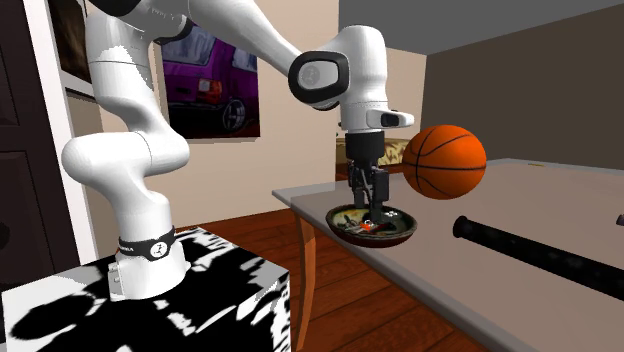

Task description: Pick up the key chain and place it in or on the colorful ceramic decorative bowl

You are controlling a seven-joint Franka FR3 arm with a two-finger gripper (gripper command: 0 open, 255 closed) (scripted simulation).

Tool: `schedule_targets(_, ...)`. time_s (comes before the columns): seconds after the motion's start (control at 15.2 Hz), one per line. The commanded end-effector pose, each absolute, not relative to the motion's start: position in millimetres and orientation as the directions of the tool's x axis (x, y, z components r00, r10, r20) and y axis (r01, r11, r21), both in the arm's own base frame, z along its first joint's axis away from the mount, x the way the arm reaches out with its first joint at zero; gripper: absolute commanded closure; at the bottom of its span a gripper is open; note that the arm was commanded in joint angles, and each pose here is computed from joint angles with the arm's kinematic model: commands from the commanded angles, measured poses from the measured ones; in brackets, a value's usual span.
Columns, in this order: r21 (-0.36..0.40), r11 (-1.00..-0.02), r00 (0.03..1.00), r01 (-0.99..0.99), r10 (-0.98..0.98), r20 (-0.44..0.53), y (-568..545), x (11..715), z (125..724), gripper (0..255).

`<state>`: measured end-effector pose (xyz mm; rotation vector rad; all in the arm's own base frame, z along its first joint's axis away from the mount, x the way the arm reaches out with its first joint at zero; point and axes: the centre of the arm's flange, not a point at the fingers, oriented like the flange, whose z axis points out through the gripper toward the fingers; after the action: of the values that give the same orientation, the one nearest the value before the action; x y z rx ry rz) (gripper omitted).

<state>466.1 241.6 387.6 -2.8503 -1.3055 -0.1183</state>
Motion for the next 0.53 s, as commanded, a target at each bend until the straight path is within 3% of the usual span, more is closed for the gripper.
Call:
schedule_targets(0.0, 0.027, -0.654, 0.651, 0.756, 0.756, 0.070, 242, 466, 388, 0)
schedule_targets(0.2, 0.027, -0.654, 0.651, 0.756, 0.756, 0.070, 242, 466, 388, 0)
schedule_targets(0.46, 0.028, -0.654, 0.651, 0.756, 0.756, 0.070, 240, 463, 437, 0)
